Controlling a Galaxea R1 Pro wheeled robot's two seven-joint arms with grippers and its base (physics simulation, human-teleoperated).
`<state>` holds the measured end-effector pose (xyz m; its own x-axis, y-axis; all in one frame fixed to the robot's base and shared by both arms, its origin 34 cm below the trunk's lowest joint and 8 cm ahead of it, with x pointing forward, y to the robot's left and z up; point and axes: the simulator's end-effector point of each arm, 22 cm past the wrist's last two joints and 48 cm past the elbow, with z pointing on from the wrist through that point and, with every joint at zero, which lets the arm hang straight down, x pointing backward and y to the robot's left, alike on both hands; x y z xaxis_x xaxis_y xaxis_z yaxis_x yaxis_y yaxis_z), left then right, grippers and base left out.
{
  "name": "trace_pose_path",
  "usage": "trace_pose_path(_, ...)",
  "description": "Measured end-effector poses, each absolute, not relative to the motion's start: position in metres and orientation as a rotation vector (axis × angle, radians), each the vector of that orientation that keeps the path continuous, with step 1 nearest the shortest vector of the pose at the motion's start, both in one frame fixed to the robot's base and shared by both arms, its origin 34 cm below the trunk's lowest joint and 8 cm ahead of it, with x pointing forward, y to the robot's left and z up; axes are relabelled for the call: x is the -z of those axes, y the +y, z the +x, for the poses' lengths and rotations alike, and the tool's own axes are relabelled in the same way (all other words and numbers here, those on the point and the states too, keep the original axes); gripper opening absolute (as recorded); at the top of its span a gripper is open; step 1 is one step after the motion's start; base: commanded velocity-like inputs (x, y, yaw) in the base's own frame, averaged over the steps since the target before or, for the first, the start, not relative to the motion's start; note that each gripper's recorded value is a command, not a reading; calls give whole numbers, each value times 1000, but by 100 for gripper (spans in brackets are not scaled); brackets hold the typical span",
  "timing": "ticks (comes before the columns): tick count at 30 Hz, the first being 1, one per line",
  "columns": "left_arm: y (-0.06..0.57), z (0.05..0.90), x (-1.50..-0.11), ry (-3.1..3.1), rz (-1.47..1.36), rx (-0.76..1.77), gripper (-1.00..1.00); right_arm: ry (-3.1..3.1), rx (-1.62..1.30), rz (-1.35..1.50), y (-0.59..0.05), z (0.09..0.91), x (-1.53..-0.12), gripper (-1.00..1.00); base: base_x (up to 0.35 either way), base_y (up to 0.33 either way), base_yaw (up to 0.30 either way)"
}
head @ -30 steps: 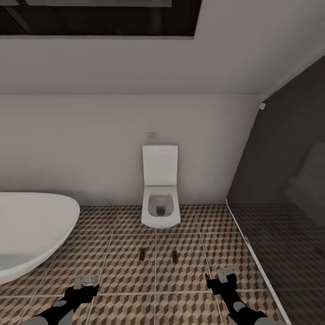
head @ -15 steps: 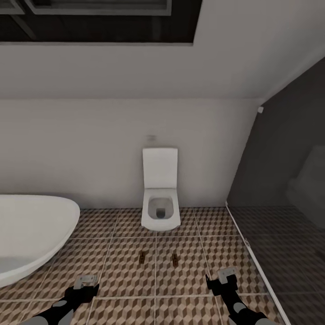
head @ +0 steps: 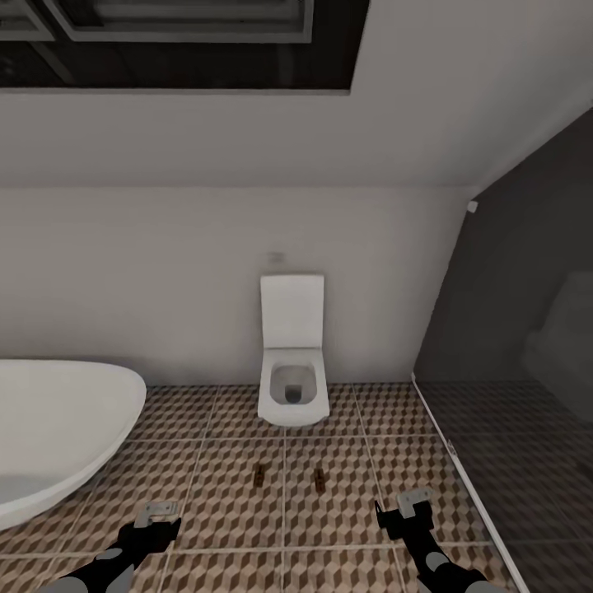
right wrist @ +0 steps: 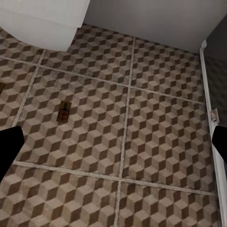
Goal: Take the four mousetraps from the cabinet in the bathroom and place them on the bathroom floor. Make sure all four end up on the same floor surface, and ensure that at least two of them are either under or directly next to the same bathroom sink.
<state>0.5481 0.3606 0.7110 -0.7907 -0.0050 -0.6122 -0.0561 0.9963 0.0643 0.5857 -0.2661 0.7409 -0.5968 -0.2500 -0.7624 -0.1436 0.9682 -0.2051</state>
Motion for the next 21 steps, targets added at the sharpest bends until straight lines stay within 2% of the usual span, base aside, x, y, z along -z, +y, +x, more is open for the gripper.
trace_pose_path(21,361,556,-724,2453,-44,-103,100,2190,155,-271,-266,593,-755,100,0,0,0)
